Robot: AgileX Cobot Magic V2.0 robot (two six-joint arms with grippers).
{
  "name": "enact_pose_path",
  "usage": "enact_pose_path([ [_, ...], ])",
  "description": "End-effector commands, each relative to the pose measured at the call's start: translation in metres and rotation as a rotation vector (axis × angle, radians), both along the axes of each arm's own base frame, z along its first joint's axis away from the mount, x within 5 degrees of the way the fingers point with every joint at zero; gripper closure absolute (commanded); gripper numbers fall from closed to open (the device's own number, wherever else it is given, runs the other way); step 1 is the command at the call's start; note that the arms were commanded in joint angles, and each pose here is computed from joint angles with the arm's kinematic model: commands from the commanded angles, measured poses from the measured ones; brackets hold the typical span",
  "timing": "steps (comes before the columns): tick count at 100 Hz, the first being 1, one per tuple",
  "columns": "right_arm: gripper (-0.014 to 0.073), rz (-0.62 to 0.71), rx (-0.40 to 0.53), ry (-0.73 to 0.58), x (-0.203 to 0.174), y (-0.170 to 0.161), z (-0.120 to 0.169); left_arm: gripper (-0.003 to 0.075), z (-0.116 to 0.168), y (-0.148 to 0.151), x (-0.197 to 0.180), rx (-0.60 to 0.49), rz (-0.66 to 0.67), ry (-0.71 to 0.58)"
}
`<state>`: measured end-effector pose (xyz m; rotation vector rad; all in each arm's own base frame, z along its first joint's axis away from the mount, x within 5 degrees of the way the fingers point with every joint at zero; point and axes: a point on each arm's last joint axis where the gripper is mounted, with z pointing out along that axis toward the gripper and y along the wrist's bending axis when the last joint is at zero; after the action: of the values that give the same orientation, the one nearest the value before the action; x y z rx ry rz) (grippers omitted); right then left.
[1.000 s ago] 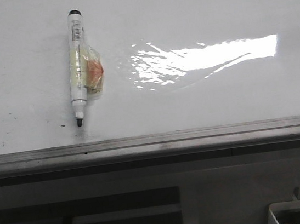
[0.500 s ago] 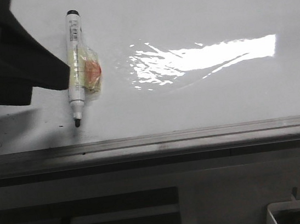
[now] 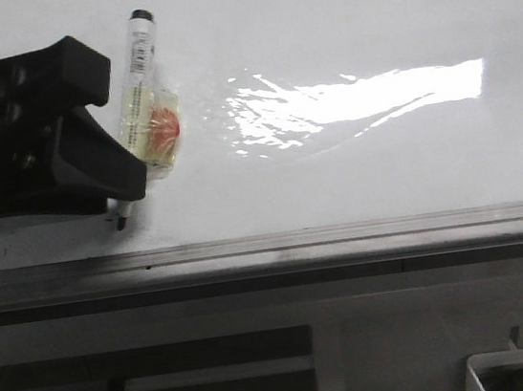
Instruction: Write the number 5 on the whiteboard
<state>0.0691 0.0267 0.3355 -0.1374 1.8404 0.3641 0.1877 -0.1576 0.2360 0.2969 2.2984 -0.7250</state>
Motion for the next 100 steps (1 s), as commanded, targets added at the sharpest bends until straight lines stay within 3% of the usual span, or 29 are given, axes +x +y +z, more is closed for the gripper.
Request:
enact_pose_path([
  [1, 0.0187, -0.008, 0.029, -0.106, 0.002, 0.000, 0.019, 0.0642, 0.011, -0.001, 0.008, -0.027, 0.043, -0.060],
  [7, 0.0187, 0.004, 0.029, -0.110, 0.002, 0.000, 0.021, 0.0739, 0.011, -0.001, 0.007, -0.029, 0.037, -0.055],
  [21, 0.0187, 0.122, -0.027, -0.116, -0.002, 0.008, 0.028, 0.0741, 0.027, -0.002, 0.000, -0.024, -0.040, -0.106],
  [42, 0.0187, 0.581, -0.158, -0.082, 0.005, 0.046, 0.032, 0.0741, 0.065, -0.007, -0.029, 0.222, -0.504, -0.447],
  [57, 0.0187, 0.743, -0.237, -0.076, 0.023, 0.067, 0.024, 0.0741, 0.066, -0.009, -0.046, 0.364, -0.765, -0.582],
  [73, 0.0185, 0.837, -0.262, -0.045, 0.037, 0.090, 0.012, 0.0741, 0.063, -0.012, -0.048, 0.403, -0.825, -0.598],
  [100, 0.0185, 0.864, -0.274, -0.094, 0.050, 0.127, 0.002, 0.0741, 0.057, -0.016, -0.045, 0.423, -0.838, -0.598],
])
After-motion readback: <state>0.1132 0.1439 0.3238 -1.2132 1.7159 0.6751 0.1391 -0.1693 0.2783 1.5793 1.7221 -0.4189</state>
